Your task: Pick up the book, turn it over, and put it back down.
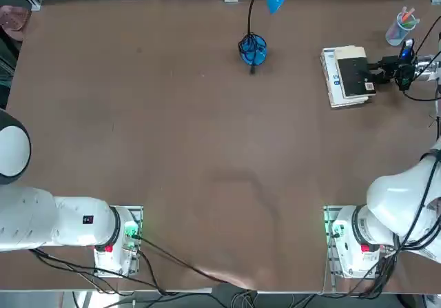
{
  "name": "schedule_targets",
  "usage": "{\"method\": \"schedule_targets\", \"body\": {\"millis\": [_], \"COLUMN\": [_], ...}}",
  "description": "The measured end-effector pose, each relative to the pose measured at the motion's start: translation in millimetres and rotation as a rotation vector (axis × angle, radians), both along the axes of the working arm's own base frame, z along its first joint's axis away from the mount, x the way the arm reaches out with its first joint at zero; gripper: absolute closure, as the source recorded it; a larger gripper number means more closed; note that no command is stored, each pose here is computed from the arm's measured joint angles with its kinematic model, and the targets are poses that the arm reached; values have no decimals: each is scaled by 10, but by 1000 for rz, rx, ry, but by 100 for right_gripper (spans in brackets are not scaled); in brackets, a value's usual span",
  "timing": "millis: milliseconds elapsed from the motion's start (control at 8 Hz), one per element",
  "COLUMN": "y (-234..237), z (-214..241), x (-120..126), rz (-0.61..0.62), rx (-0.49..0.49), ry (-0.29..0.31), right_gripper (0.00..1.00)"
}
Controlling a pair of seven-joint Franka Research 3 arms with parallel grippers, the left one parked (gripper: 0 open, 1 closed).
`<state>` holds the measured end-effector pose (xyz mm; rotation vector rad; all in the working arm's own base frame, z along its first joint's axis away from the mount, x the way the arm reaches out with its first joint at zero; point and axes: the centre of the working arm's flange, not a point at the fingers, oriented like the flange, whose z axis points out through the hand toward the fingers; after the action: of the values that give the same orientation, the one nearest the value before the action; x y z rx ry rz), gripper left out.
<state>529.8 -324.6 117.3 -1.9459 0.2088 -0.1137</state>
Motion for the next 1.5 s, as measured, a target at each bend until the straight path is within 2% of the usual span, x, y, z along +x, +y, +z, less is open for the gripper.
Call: {"method": "schedule_targets", "body": {"millis": [125, 375, 625, 750, 1000, 1250, 1375, 1500], "y": [-1, -9, -19, -52, -220, -293, -135, 162], "z": [1, -11, 32, 131, 605, 1594, 2247, 2880], "x": [1, -10, -4, 51, 265, 539, 704, 863], "rz": [1, 6, 16, 35, 130, 233, 287, 335], "rx": [0, -1, 14, 13, -53, -267, -434, -644], "ry": [-2, -17, -37, -56, -102, -65, -32, -5], "right_gripper": [35, 80, 87, 87, 87, 87, 87, 88]}}
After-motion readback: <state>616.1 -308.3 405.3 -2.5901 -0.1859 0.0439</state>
